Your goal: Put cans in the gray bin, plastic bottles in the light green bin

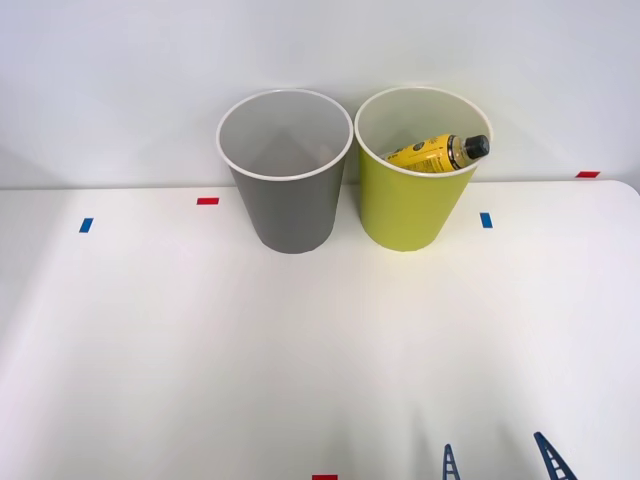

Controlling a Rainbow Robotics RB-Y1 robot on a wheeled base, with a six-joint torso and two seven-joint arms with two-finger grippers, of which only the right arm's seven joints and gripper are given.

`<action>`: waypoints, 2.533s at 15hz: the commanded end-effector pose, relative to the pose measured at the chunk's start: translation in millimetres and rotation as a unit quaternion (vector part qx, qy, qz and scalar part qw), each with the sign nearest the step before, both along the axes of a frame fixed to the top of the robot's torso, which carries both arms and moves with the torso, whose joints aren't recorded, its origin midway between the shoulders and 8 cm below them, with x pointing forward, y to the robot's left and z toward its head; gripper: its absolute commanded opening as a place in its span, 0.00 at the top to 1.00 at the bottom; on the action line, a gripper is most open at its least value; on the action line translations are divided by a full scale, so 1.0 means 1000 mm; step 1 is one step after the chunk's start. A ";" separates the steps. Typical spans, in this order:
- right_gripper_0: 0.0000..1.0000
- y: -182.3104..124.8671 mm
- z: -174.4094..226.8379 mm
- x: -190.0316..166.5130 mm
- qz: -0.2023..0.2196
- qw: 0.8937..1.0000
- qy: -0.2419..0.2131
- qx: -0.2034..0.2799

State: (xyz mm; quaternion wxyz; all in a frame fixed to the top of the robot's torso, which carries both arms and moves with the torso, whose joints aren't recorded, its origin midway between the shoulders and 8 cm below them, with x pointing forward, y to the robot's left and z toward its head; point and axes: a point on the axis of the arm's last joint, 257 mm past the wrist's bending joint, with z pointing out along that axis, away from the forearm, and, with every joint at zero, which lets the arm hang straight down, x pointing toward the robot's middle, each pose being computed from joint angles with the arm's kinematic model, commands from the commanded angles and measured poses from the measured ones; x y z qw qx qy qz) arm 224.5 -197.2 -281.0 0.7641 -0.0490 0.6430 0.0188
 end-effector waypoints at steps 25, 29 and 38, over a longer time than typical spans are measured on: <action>0.00 0.000 0.000 0.000 0.000 1.000 0.000 0.000; 0.00 0.000 0.000 0.000 0.000 1.000 0.000 0.000; 0.00 0.000 0.000 0.000 0.000 1.000 0.000 0.000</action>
